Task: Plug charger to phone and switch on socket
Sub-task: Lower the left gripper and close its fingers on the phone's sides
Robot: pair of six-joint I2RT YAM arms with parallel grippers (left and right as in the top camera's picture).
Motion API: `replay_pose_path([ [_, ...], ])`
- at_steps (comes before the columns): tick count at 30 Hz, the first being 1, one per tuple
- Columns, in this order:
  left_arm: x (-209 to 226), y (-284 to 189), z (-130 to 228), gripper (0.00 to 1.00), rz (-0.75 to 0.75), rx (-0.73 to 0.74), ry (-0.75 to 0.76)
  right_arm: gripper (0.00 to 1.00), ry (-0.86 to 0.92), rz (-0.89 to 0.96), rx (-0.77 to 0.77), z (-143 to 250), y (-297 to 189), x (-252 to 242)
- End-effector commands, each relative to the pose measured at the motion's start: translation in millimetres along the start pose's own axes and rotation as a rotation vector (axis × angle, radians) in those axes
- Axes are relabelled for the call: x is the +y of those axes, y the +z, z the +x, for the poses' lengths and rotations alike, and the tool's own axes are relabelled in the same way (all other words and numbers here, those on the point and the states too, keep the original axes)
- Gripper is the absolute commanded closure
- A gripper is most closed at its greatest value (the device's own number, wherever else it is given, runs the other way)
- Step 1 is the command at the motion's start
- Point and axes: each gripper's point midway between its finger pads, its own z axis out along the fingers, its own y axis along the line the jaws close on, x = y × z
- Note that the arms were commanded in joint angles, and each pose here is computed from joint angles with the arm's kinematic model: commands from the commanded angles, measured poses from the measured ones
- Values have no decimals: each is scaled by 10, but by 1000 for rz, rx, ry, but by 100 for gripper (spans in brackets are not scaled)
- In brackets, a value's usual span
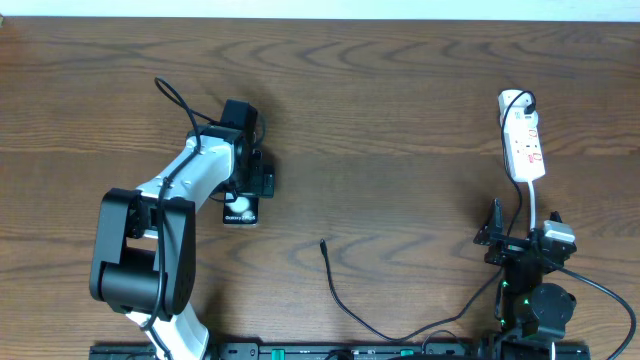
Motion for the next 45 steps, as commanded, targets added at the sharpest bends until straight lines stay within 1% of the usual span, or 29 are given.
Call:
replay_pose_path([
  [1, 28, 43, 23, 2, -11, 10, 3, 1, -5, 10, 0, 5, -2, -21],
  [11, 25, 56, 11, 2, -10, 7, 2, 1, -5, 10, 0, 5, -1, -21],
  [19, 27, 276, 94, 2, -20, 66, 9, 1, -5, 10, 0, 5, -1, -21],
  [22, 21, 274, 58, 2, -18, 52, 8, 1, -5, 10, 1, 5, -1, -21],
  [34, 32, 279, 137, 2, -22, 82, 10, 1, -5, 10, 0, 5, -1, -21],
  [39, -18, 289, 169, 2, 8, 92, 8, 1, -5, 10, 0, 5, -1, -21],
  [45, -20, 289, 171, 2, 9, 93, 9, 1, -5, 10, 1, 5, -1, -21],
])
